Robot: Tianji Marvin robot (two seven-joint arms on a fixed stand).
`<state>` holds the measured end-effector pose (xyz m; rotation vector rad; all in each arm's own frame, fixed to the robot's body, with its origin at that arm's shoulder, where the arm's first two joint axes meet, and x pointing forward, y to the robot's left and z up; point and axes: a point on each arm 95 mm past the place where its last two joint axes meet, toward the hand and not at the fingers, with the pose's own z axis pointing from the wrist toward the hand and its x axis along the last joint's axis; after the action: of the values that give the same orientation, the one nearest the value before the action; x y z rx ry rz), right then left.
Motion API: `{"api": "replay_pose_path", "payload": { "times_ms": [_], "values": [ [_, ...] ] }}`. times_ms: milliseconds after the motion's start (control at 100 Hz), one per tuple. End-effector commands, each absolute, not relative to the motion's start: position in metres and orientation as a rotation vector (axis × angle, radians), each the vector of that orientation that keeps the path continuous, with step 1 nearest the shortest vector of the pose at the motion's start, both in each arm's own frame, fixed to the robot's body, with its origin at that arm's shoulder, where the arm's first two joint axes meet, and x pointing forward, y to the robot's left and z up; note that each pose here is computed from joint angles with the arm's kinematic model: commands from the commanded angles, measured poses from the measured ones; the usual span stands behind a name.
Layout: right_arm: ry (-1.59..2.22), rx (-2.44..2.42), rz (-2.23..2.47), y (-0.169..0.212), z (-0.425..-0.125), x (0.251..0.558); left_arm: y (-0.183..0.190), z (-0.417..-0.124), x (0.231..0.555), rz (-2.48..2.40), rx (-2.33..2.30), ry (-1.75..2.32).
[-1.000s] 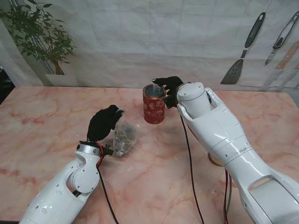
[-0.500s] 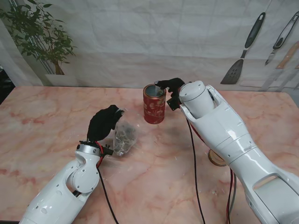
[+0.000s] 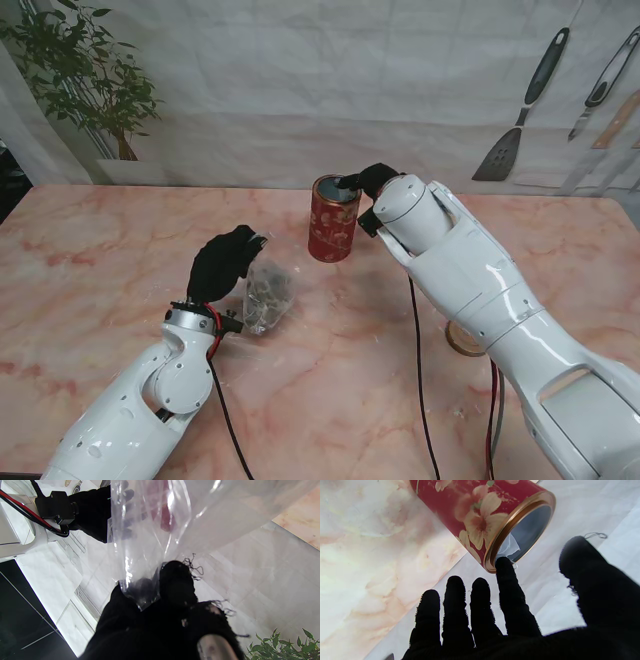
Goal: Insert tea bags into the tea bag box
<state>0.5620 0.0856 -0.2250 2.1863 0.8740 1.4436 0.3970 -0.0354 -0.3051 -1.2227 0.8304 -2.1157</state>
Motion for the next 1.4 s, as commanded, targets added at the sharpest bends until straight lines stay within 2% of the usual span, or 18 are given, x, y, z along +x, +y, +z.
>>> {"api": "replay_pose_path", "payload": {
  "times_ms": [0,770,1200,1390],
  "values": [
    [0.89,2.171,1.463,0.092,-0.225,0.562,-0.037,-0.303,0.398,-2.123,-1.224,0.837],
    [1.147,1.743,1.404,0.107,-0.221,0.576,-0.033,-0.304,0.399,-2.116,-1.23,0.825],
    [1.123,1.724,1.421,0.105,-0.213,0.576,-0.032,-0.304,0.399,-2.115,-1.23,0.825],
    [1.1,1.777,1.484,0.098,-0.209,0.566,-0.031,-0.302,0.4,-2.111,-1.231,0.825]
  ]
}}
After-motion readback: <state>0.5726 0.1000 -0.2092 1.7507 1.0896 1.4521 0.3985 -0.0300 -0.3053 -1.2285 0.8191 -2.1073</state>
